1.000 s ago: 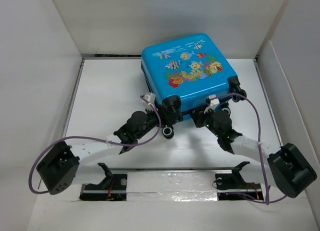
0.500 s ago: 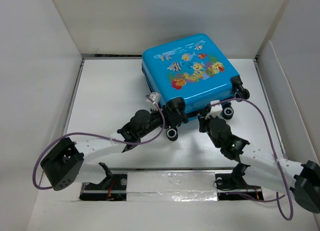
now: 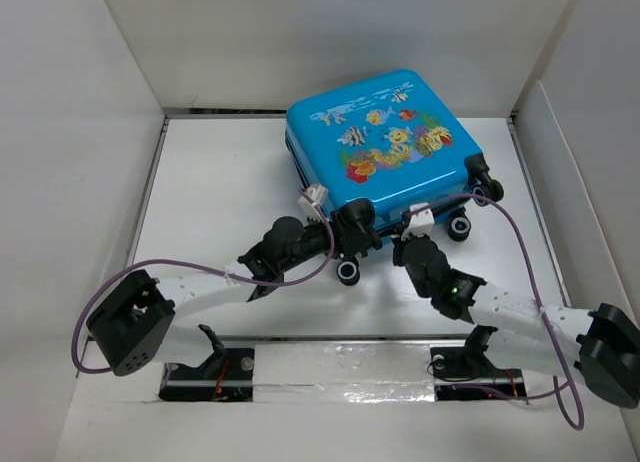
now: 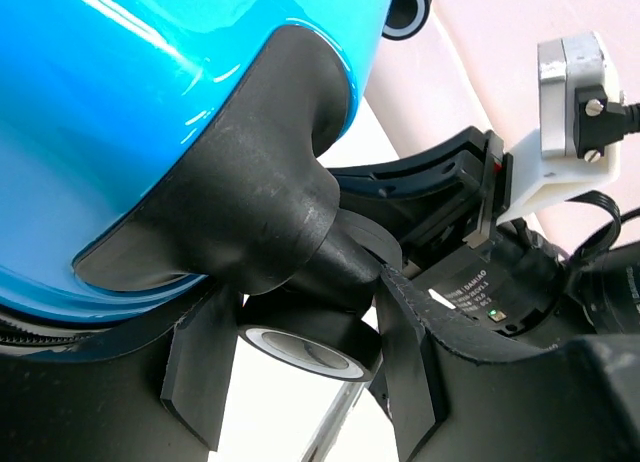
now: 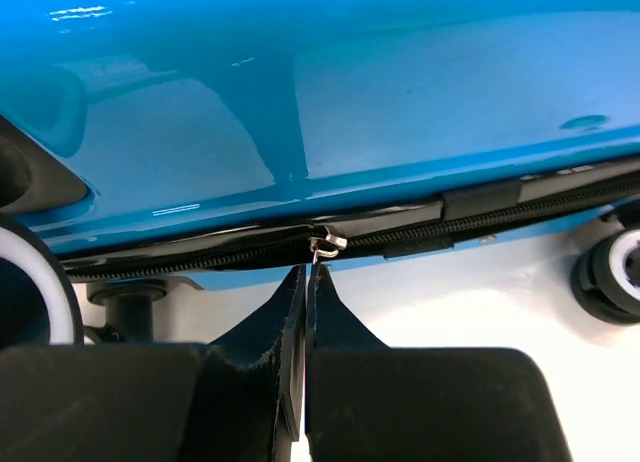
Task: Pack the luggage
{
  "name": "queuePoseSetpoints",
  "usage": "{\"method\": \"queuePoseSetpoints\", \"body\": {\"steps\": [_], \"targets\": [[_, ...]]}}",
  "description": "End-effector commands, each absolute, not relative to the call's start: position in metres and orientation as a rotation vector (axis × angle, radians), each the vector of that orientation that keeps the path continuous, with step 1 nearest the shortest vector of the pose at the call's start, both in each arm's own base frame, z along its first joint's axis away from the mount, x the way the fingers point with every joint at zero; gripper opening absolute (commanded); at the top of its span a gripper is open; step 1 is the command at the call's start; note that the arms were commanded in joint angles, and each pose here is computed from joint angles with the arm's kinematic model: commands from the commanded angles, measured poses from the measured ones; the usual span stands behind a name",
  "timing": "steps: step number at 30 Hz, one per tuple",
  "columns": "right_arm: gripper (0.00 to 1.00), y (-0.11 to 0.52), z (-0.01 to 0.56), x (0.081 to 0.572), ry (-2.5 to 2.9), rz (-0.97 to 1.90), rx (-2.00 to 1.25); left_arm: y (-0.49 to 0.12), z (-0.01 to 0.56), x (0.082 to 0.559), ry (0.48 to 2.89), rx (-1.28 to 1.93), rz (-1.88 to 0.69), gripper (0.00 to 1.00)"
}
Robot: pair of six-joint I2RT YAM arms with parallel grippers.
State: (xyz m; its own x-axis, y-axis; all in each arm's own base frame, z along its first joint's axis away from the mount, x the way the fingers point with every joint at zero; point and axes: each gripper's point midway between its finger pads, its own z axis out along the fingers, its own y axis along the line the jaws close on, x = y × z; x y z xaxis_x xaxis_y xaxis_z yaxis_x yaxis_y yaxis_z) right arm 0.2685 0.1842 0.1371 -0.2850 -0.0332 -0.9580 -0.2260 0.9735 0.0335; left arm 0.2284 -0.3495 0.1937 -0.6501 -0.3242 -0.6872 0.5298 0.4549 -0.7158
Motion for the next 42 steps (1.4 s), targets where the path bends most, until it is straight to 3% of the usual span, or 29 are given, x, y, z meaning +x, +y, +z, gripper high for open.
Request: {"method": "queuePoseSetpoints", "body": {"steps": [1,5,7,8,10,11,17,22,34,42], "targets": [[0.0,0.271,0.174,0.22,1.793,0.686,-0.323,-0.356,0.275,0.256,1.618,0.067,-1.366,0.47],[0.0,0.238,0.17,0.239,1.791,0.655,-0.261,-0.35,0.262,0.253,1.65,0.048,-1.36,0.47],[0.0,0.232,0.17,0.243,1.76,0.668,-0.263,-0.348,0.251,0.25,1.674,0.043,-1.356,0.52],[0.11,0.227,0.167,0.248,1.765,0.67,-0.264,-0.347,0.249,0.249,1.679,0.04,-1.36,0.59],[0.23,0.223,0.164,0.256,1.777,0.65,-0.277,-0.346,0.243,0.249,1.695,0.031,-1.351,0.62],[0.35,0.226,0.167,0.257,1.772,0.675,-0.297,-0.346,0.239,0.249,1.706,0.034,-1.343,0.62],[0.49,0.227,0.161,0.269,1.799,0.668,-0.349,-0.344,0.236,0.25,1.715,0.036,-1.321,0.64],[0.5,0.212,0.151,0.275,1.83,0.634,-0.272,-0.344,0.232,0.248,1.726,0.054,-1.317,0.7],[0.52,0.169,0.158,0.29,1.818,0.527,-0.107,-0.335,0.212,0.249,1.779,0.04,-1.245,0.71],[0.44,0.17,0.147,0.296,1.87,0.504,-0.119,-0.336,0.215,0.245,1.763,0.059,-1.269,0.71]]}}
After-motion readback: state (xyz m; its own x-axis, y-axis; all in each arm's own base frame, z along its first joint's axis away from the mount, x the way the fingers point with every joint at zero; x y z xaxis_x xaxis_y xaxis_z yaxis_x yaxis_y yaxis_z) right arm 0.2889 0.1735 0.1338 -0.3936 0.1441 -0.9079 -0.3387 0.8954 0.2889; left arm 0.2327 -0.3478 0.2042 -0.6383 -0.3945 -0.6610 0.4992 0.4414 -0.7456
